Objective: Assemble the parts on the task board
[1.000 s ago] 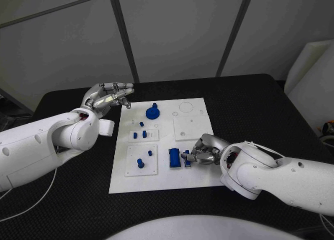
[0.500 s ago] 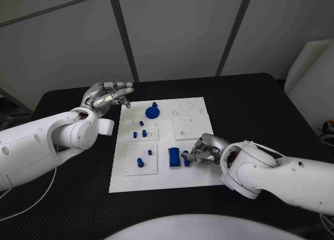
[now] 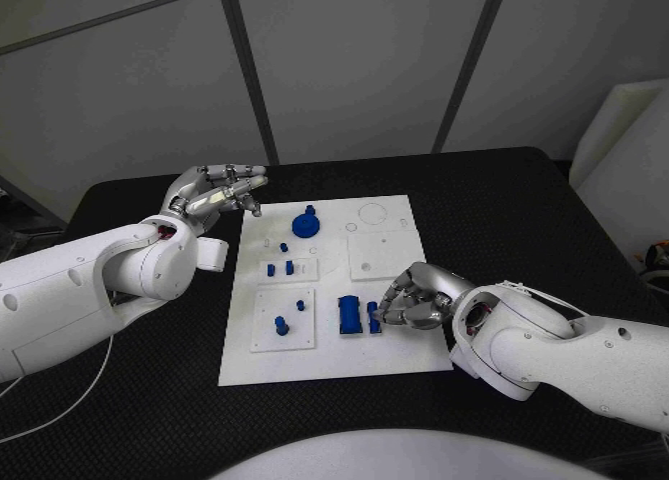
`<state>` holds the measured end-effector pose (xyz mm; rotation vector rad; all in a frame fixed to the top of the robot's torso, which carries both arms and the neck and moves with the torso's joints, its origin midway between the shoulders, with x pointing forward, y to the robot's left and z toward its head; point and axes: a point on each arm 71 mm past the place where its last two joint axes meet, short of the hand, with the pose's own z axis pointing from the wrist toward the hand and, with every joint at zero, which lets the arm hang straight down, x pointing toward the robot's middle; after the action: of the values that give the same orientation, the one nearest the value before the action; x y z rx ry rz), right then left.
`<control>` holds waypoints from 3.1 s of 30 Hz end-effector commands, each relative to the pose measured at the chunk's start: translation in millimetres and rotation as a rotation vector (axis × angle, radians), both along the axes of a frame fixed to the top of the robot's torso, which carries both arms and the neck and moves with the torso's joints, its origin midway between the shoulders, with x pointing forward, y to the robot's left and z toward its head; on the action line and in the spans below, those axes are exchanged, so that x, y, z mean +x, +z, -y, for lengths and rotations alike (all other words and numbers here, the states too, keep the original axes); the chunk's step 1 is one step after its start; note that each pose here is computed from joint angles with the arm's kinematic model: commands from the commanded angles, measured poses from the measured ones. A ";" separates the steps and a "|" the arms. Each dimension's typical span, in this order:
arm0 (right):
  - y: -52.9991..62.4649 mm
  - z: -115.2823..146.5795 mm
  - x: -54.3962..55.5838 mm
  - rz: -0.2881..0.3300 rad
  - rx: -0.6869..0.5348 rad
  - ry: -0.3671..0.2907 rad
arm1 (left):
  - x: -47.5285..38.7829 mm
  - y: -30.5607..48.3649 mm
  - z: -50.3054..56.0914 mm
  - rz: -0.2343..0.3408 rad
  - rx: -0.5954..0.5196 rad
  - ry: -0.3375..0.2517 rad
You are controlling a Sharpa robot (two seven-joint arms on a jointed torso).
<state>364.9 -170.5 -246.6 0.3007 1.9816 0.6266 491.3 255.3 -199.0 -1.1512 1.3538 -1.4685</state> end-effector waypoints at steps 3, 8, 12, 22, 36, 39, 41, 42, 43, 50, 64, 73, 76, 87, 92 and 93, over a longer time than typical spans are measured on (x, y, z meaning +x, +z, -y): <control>14.6 -4.8 -0.5 0.185 0.069 0.119 | 0.0 1.2 1.0 0.004 -0.005 -0.008; 17.3 -4.5 0.1 0.238 0.075 0.148 | 0.1 1.2 1.2 0.005 -0.006 -0.008; 16.2 -4.7 1.1 0.240 0.066 0.159 | 0.1 1.3 1.4 0.005 -0.006 -0.008; 11.8 -8.4 1.3 0.203 0.044 0.195 | 0.1 1.2 1.0 0.005 -0.005 -0.007; 2.7 -7.0 3.8 0.132 -0.017 0.208 | 0.6 0.9 2.2 0.004 -0.006 -0.008; 1.4 -7.4 3.9 0.120 -0.026 0.214 | 0.6 0.8 2.1 0.004 -0.005 -0.007; 0.6 -7.7 3.8 0.113 -0.032 0.218 | 0.6 0.8 2.2 0.004 -0.006 -0.007; 0.3 -7.7 3.8 0.110 -0.034 0.219 | 0.6 0.8 2.2 0.004 -0.006 -0.008; 0.0 -7.7 3.8 0.107 -0.037 0.220 | 0.7 0.8 2.2 0.004 -0.006 -0.008; -1.5 -7.4 3.9 0.095 -0.054 0.223 | 0.9 0.6 2.2 0.005 -0.005 -0.007; 9.5 -7.3 9.8 0.259 0.025 0.179 | 0.7 -0.1 2.3 0.003 -0.006 -0.007; 11.6 -5.0 10.6 0.290 0.042 0.175 | 0.4 -0.2 2.0 0.003 -0.005 -0.007; 11.9 -3.9 11.0 0.296 0.048 0.173 | 0.4 -0.2 2.2 0.003 -0.006 -0.008; 9.9 22.1 29.3 0.150 0.327 0.105 | 2.4 -2.9 -1.3 0.001 -0.021 0.011; 14.3 37.3 50.9 0.107 0.489 0.035 | 1.8 -5.3 -4.0 0.001 -0.041 0.025; 15.0 40.0 56.1 0.101 0.520 0.020 | 1.7 -5.8 -4.7 0.003 -0.043 0.029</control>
<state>417.2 -210.9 -235.0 0.3753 1.7438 0.9501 492.5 259.1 -206.9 -1.1826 1.3419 -1.4569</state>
